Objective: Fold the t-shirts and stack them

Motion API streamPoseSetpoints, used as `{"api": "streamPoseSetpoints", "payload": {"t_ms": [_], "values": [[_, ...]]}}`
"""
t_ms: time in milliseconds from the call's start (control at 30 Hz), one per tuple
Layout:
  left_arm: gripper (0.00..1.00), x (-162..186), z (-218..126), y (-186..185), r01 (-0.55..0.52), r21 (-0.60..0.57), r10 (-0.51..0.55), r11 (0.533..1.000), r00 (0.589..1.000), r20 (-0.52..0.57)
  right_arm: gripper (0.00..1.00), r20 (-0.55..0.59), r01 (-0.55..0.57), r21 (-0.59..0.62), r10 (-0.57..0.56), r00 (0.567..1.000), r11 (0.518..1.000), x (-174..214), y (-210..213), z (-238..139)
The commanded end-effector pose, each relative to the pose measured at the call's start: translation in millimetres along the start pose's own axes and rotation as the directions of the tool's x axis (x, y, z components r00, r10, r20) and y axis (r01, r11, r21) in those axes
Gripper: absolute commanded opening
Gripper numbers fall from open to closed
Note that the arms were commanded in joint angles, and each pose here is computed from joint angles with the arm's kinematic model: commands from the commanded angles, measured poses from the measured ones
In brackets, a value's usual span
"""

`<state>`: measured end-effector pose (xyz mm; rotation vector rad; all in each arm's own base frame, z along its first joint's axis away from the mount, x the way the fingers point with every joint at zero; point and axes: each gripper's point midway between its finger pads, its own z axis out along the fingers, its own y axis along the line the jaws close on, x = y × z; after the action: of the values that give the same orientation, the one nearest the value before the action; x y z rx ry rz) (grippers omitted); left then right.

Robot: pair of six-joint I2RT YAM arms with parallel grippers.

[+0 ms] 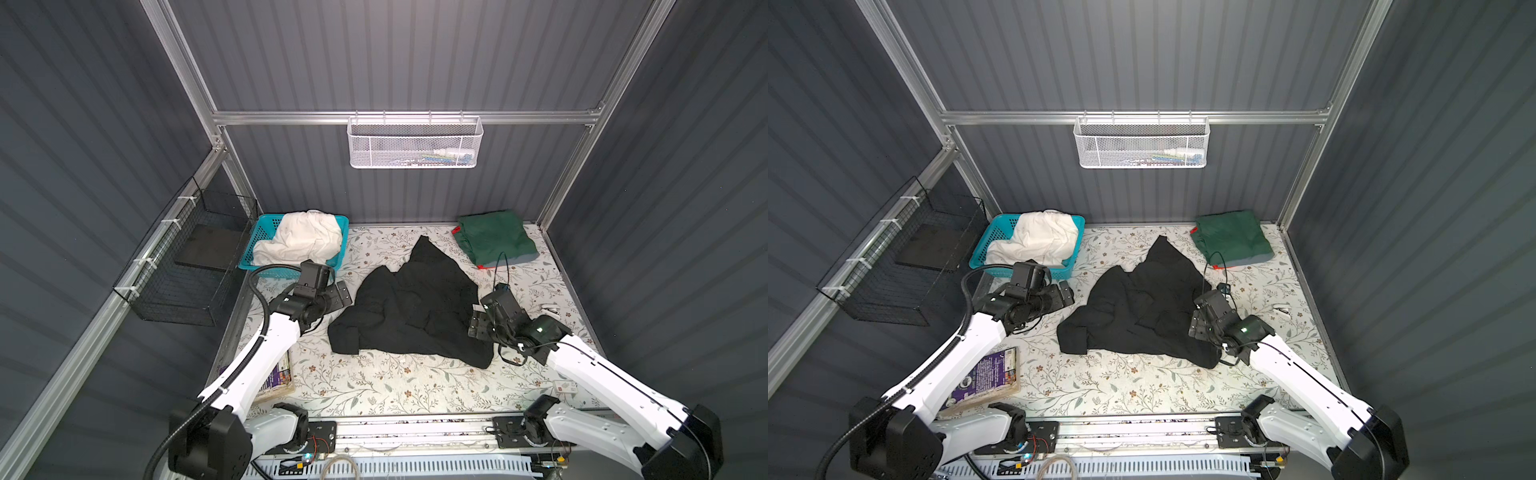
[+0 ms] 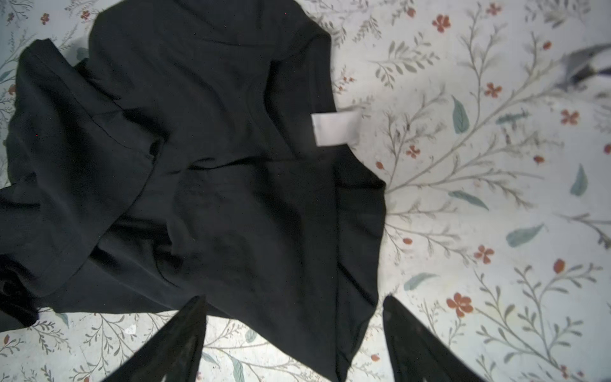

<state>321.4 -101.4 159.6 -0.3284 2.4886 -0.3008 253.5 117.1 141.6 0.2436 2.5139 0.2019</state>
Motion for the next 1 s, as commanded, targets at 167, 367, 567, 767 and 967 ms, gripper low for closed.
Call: {"api": "streamPoseSetpoints", "payload": {"t_ms": [167, 367, 567, 767, 967], "values": [[1.00, 13, 34, -92, -0.209, 0.194, 0.224, 0.958, 0.973, -0.057, 0.70, -0.122, -0.058, -0.148, 0.040, 0.992, 0.987, -23, 31, 52], [0.99, 37, 59, -138, -0.236, 0.293, 0.275, 0.926, 0.956, -0.098, 0.61, -0.218, -0.099, -0.229, 0.048, 0.975, 0.968, -14, 46, 89], [1.00, 51, 77, -164, -0.279, 0.329, 0.335, 0.902, 0.933, -0.129, 0.57, -0.304, -0.055, -0.180, -0.002, 0.953, 0.982, 13, 38, 121], [1.00, 54, 92, -172, -0.287, 0.333, 0.350, 0.898, 0.925, -0.147, 0.37, -0.313, -0.024, -0.222, -0.048, 0.949, 0.975, 17, 47, 127], [1.00, 56, 105, -173, -0.307, 0.309, 0.370, 0.900, 0.914, -0.170, 0.00, -0.284, 0.005, -0.222, -0.069, 0.956, 0.975, 15, 45, 114]]}}
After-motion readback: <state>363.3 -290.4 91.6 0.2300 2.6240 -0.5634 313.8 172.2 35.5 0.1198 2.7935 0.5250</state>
